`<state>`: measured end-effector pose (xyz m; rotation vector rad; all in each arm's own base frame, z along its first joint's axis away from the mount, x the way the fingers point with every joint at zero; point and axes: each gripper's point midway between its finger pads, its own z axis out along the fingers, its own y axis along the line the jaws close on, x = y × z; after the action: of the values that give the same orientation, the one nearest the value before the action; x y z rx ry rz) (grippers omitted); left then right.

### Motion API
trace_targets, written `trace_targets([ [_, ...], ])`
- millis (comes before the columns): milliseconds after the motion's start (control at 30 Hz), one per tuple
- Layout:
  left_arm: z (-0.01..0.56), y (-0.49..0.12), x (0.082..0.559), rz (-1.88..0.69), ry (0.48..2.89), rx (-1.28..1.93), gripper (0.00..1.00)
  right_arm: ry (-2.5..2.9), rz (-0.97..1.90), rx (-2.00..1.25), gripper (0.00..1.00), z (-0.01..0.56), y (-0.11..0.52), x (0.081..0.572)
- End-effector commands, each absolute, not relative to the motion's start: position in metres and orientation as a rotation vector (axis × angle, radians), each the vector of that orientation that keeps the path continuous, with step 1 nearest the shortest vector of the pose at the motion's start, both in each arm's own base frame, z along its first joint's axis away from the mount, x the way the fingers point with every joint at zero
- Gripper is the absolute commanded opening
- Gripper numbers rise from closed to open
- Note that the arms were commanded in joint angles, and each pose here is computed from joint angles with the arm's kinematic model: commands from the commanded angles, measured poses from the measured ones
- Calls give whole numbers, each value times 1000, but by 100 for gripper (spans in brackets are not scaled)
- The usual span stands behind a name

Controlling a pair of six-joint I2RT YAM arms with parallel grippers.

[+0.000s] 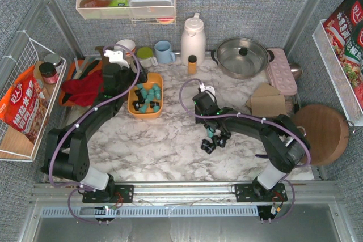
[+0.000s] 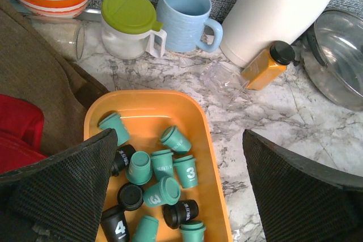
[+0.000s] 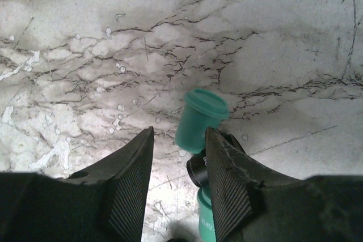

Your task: Mix the coffee capsules in the storage basket

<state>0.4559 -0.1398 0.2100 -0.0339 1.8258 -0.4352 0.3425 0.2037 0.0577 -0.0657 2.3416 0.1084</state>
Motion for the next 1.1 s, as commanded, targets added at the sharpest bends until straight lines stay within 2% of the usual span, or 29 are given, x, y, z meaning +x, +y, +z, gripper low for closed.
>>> trace_targets([
  [0,219,-141,456,-456,1799,-43,99,2315,73,31,43,54,201,353],
  [233,221,-138,455,-439,1794,-43,99,2307,-4,127,39,44,186,354],
  [567,220,-141,455,-457,1799,-42,99,2323,12,69,33,27,194,360],
  [733,215,-150,455,-512,1795,4,99,2340,18,57,33,22,196,359],
  [933,197,-130,463,-650,1805,-157,99,2358,30,48,34,19,196,359],
  [1067,196,-121,468,-684,1792,-184,99,2375,30,46,39,16,195,360],
])
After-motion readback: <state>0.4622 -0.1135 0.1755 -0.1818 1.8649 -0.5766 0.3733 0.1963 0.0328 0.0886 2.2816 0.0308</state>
